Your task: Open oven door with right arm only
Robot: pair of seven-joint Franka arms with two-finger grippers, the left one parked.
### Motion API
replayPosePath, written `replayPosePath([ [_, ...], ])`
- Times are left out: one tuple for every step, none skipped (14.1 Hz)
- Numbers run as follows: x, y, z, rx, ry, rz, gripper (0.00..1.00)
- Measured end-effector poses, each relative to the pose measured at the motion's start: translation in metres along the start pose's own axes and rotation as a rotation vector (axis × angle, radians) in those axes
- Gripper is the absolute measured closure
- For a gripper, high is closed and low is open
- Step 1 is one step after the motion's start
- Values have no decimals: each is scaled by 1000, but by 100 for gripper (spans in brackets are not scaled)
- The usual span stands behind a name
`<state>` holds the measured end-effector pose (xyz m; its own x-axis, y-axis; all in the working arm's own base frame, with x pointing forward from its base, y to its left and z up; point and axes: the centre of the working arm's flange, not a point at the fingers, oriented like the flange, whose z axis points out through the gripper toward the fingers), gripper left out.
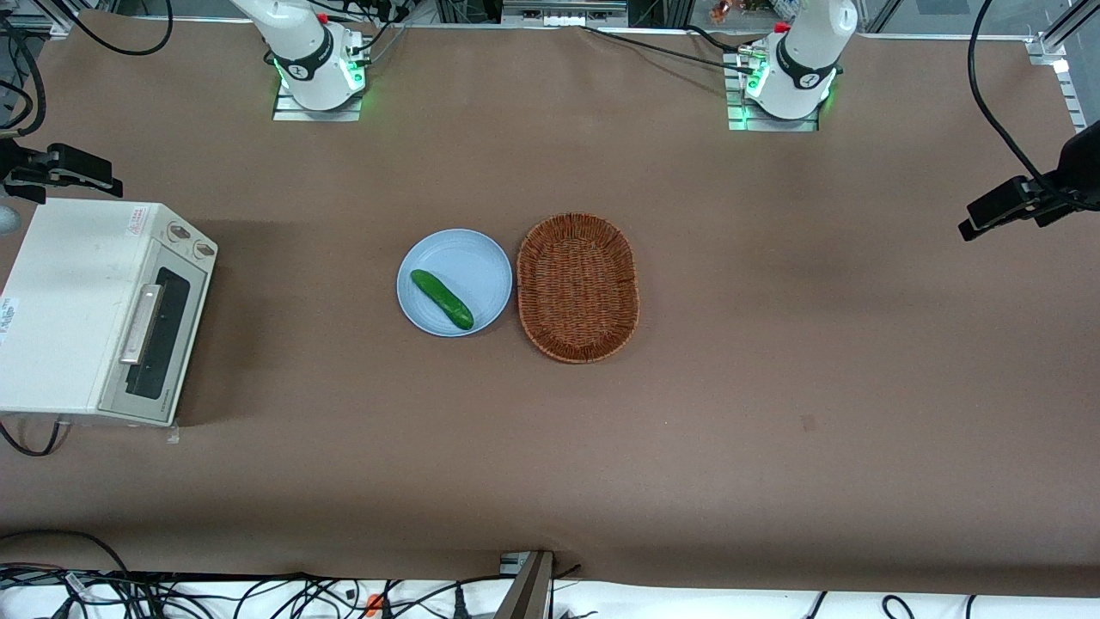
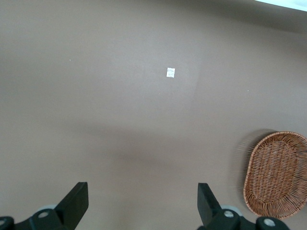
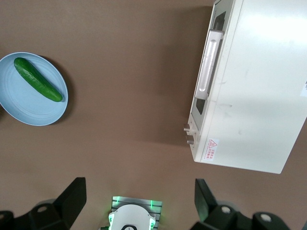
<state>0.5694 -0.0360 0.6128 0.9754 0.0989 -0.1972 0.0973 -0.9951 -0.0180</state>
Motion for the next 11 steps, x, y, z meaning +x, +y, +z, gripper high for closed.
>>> replayPosePath([
  [0, 0, 0, 0, 3, 0, 0],
  [0, 0, -1, -1, 9, 0, 0],
  [0, 0, -2, -2, 12, -1, 0],
  [0, 0, -3, -3, 15, -1, 0],
  [0, -1, -3, -3, 17, -1, 0],
  [0, -1, -3, -3, 17, -1, 0],
  [0, -1, -3, -3, 18, -1, 0],
  [0, -1, -3, -3, 19, -2, 0],
  [1, -1, -4, -3, 20, -2, 0],
  [1, -1, -4, -4, 22, -2, 0],
  [1, -1, -4, -4, 23, -3, 0],
])
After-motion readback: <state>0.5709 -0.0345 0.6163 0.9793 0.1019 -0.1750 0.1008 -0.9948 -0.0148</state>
